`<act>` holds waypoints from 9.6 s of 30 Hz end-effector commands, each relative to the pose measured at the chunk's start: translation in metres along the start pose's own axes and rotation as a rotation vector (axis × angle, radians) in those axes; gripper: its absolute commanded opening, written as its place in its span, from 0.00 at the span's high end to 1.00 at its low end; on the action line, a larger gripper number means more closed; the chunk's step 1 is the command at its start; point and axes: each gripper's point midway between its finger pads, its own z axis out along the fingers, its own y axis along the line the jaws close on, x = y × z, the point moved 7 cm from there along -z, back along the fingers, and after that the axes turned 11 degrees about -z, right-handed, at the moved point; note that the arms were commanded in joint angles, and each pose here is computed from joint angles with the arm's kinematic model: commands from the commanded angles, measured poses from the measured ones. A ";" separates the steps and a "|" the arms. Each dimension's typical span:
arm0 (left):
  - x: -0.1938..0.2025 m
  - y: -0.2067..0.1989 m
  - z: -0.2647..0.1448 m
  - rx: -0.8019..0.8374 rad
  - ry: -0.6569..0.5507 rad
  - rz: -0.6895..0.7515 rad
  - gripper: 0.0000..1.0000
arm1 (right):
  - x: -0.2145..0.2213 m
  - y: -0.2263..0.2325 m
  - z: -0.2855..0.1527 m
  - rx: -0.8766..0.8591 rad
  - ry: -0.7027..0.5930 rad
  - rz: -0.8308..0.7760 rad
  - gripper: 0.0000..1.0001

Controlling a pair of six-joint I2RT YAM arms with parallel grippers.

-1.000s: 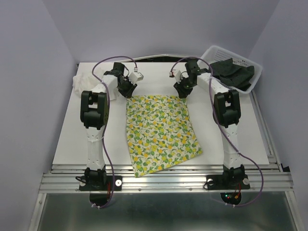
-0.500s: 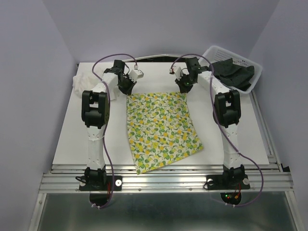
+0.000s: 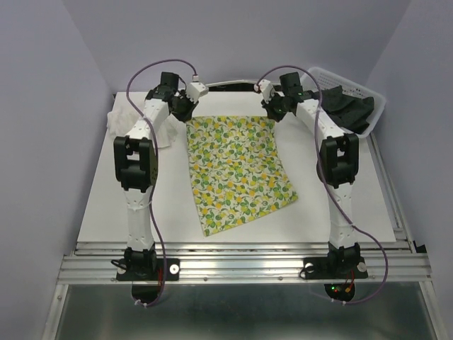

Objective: Fold and stack the skirts
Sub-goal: Fold the skirt

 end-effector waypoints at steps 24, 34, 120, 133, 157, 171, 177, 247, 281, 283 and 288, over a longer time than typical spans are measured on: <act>0.133 -0.179 -0.103 0.088 0.050 0.239 1.00 | 0.045 0.115 -0.098 0.049 -0.042 -0.314 0.99; 0.139 -0.182 -0.066 0.049 0.099 0.116 1.00 | 0.038 0.095 -0.075 0.150 -0.025 -0.235 0.99; 0.090 -0.242 -0.120 0.171 0.019 0.267 0.36 | 0.051 0.099 -0.157 0.238 -0.205 -0.088 0.38; -0.018 -0.296 -0.055 0.118 -0.121 0.188 0.66 | 0.088 0.117 -0.166 0.090 -0.130 1.012 0.74; -0.052 -0.369 0.046 0.159 -0.198 0.247 0.52 | 0.137 0.160 -0.083 -0.148 -0.208 1.471 0.99; -0.032 -0.369 0.070 0.151 -0.128 0.269 0.50 | 0.162 0.185 -0.065 -0.149 -0.124 1.572 0.99; -0.030 -0.367 0.068 0.133 -0.120 0.262 0.89 | 0.162 0.187 -0.066 -0.151 -0.122 1.587 0.99; 0.071 -0.263 -0.097 0.141 0.028 0.039 0.41 | 0.052 0.096 -0.123 -0.126 -0.093 0.943 0.70; -0.023 -0.136 -0.024 -0.130 -0.068 -0.100 0.41 | -0.011 0.257 -0.130 -0.789 -0.046 0.676 0.60; -0.021 -0.141 -0.050 -0.114 -0.099 -0.114 0.40 | -0.030 0.230 -0.134 -0.732 -0.115 0.656 0.59; 0.020 -0.163 -0.077 -0.046 -0.093 -0.189 0.40 | -0.032 0.158 -0.119 -0.565 -0.175 0.690 0.57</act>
